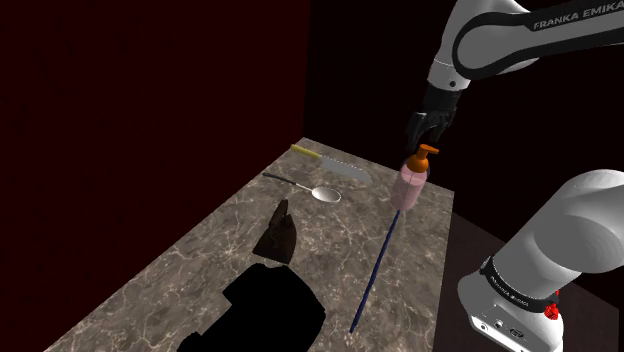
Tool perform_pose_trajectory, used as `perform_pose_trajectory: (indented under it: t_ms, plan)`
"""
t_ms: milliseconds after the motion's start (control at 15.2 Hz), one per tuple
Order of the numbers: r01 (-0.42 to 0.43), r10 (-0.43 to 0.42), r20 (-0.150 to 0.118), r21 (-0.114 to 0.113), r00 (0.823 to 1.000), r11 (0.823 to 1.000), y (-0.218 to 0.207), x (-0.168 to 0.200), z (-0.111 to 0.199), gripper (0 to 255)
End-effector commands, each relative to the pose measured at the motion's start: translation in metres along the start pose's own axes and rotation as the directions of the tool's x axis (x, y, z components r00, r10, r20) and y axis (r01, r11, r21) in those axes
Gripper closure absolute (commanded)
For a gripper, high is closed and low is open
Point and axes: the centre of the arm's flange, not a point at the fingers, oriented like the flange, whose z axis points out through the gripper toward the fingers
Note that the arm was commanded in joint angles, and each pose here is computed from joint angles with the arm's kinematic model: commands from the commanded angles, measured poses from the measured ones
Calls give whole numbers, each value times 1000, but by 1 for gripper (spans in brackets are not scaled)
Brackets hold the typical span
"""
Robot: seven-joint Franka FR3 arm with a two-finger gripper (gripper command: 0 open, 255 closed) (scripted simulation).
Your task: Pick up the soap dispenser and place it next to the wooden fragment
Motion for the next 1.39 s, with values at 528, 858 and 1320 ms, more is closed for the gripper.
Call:
perform_pose_trajectory:
  t_ms: [528, 858, 1320]
  plan:
    - [0, 0, -1, 0, 1000, 1000, 0, 1, 31, 0]
    - [0, 0, -1, 0, 1000, 1000, 0, 1, 31, 255]
    - [0, 0, -1, 0, 1000, 1000, 0, 1, 31, 255]
